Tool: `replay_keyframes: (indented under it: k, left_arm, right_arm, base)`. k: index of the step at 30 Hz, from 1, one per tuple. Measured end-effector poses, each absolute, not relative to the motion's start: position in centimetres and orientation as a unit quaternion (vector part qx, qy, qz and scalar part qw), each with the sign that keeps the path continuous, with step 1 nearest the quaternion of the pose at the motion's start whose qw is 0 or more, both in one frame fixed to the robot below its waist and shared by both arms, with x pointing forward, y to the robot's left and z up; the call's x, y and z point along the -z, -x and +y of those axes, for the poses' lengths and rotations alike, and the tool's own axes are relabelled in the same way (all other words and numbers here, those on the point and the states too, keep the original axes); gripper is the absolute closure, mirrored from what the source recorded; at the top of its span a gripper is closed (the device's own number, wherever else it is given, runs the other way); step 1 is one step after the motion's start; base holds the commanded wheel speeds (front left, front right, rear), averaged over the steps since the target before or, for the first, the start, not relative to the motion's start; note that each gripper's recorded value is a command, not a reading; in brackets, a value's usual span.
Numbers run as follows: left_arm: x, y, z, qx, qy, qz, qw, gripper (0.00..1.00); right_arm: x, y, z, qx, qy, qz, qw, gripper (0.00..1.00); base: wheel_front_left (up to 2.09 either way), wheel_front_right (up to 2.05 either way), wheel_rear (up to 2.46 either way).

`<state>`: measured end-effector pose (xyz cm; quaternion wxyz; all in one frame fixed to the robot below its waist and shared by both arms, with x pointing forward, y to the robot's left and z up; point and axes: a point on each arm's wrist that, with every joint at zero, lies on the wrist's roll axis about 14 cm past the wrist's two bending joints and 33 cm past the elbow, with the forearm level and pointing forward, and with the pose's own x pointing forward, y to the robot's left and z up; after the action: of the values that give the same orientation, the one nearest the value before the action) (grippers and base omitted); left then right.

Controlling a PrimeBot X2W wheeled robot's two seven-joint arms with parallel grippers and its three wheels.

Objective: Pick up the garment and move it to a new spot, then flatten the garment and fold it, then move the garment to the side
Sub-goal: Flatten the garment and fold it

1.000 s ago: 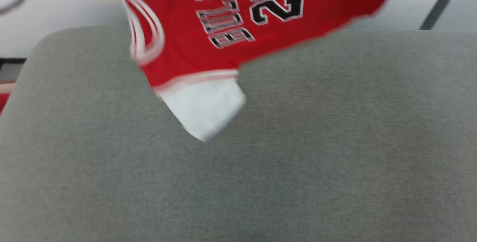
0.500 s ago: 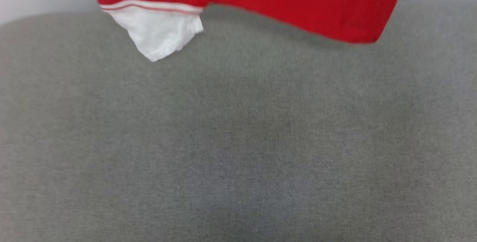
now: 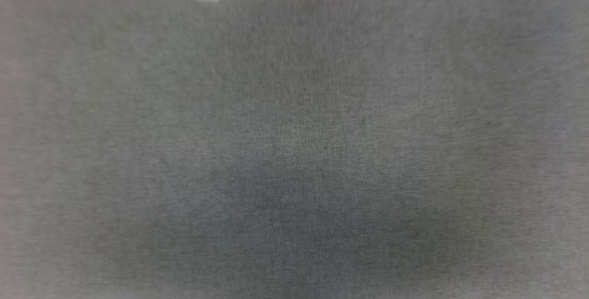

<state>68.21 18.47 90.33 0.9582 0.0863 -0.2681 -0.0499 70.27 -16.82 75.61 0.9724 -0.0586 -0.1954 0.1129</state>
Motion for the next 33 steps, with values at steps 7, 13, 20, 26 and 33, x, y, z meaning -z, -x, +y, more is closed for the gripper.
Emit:
replay_keyframes:
  k: [7, 13, 20, 26, 33]
  left_arm:
    - [-86.6, -72.5, 16.6, 0.07, -0.086, -0.301, 0.947, 1.0]
    - [-78.6, -77.1, 16.6, 0.077, -0.081, -0.265, 0.958, 1.0]
    - [-63.9, -80.5, 17.7, 0.08, -0.081, -0.138, 0.984, 1.0]
    - [-58.0, -79.7, 20.1, 0.068, -0.088, -0.063, 0.992, 1.0]
    - [-54.3, -76.8, 21.5, 0.068, -0.083, 0.009, 0.994, 1.0]
  right_arm:
    - [-68.2, -74.8, -17.1, -0.107, 0.063, -0.161, 0.979, 1.0]
    - [-60.6, -77.7, -17.1, -0.108, 0.059, -0.122, 0.985, 1.0]
    - [-48.4, -78.9, -14.0, -0.135, 0.054, -0.025, 0.989, 1.0]
    - [-44.6, -78.6, -10.2, -0.171, 0.05, 0.01, 0.984, 1.0]
    - [-44.7, -77.1, -8.5, -0.199, 0.053, 0.031, 0.978, 1.0]
  base:
    - [0.0, 0.0, 0.0]
    - [0.0, 0.0, 0.0]
    - [0.0, 0.0, 0.0]
    - [0.0, 0.0, 0.0]
    - [0.0, 0.0, 0.0]
